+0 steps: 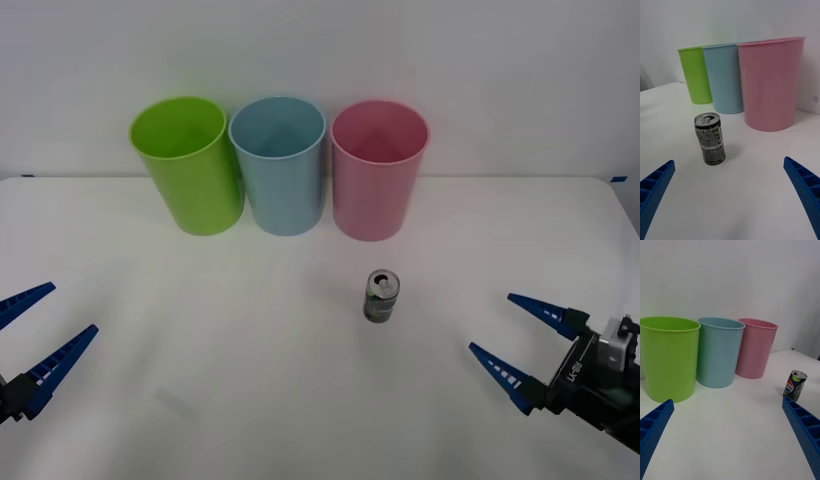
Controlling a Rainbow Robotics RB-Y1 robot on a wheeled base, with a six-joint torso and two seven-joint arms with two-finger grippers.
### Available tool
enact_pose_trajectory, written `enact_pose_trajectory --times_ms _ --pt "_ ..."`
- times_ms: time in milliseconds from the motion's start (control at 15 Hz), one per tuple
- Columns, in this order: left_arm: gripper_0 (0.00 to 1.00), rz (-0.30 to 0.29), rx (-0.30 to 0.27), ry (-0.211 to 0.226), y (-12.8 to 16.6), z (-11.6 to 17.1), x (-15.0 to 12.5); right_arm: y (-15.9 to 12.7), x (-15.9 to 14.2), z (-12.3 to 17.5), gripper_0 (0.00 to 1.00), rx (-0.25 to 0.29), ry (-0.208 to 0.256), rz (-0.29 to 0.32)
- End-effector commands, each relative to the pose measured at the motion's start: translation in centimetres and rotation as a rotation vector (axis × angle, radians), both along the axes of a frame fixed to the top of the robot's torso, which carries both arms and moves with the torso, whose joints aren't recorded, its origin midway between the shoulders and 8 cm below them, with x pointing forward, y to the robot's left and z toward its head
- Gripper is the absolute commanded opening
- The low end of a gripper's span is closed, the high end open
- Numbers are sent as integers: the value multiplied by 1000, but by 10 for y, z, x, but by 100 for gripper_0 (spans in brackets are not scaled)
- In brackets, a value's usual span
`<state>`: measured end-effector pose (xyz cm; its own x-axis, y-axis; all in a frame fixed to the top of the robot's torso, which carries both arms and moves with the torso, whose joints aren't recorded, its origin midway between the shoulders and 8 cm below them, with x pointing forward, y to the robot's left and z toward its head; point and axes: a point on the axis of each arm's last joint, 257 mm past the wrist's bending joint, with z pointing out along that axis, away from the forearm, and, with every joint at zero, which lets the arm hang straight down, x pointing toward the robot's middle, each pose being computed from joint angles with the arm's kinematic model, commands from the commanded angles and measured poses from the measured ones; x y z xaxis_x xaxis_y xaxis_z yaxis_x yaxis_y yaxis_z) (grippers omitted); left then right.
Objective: Grasp the object on the table and drop it into the matching bin: aluminum can to the light blue bin, PET bottle to the pink bin.
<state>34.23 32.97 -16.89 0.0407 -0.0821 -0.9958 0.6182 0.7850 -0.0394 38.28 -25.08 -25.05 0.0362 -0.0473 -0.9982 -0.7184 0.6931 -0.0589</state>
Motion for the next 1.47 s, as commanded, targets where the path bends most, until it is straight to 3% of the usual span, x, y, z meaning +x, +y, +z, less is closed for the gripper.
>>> enact_pose_trajectory --times_ms 67,467,1467 --pt "100 0 0 0 0 0 0 11 7 -11 100 -36 -27 18" --pt "100 0 0 0 0 0 0 40 20 -39 100 -14 32 51" --pt "100 0 0 0 0 0 0 120 67 -50 100 -8 40 -5"
